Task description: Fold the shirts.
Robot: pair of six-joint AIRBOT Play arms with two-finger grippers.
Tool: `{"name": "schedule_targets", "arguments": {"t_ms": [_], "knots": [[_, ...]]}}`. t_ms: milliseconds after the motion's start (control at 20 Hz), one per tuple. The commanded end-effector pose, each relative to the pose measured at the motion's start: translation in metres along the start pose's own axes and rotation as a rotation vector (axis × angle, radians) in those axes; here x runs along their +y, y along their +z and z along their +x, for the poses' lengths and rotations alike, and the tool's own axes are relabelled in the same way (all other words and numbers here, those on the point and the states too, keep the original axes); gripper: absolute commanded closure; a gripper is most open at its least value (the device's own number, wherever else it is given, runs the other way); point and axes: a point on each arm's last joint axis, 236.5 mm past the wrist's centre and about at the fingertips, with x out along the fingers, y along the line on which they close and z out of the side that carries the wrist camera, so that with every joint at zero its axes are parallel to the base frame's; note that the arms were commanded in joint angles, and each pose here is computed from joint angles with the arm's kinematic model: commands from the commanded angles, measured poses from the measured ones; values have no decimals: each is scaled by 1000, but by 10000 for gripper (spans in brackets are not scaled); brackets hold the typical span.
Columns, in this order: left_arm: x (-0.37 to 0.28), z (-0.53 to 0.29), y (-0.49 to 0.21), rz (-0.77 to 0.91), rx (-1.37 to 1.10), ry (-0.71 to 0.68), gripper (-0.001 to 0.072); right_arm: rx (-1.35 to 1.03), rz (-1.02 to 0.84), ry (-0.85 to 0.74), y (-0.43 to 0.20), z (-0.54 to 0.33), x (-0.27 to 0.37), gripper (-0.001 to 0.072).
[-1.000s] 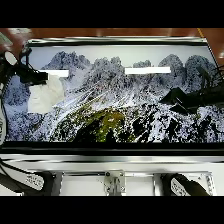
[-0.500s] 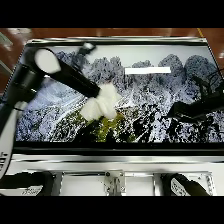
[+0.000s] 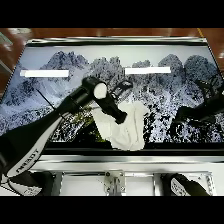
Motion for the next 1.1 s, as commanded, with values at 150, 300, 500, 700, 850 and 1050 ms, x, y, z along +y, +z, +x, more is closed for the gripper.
{"name": "schedule_targets", "arguments": {"t_ms": [150, 300, 500, 700, 850, 1050], "knots": [[124, -67, -57, -427, 40, -99, -13, 18, 31, -40, -5, 15, -20, 44], [126, -33, -101, -615, 118, -268, -13, 62, 69, 201, -18, 48, 16, 44], [115, 32, -122, -744, 115, -307, -13, 53, 144, 376, -19, 79, 50, 44], [103, 67, -111, -750, 91, -294, -13, 81, 173, 382, -29, 95, 50, 44], [99, 84, -101, -761, 64, -294, 108, 97, 211, 380, -35, 104, 49, 44], [106, 83, -82, -793, -13, -300, 182, 128, 250, 404, -47, 119, 53, 44]]}}
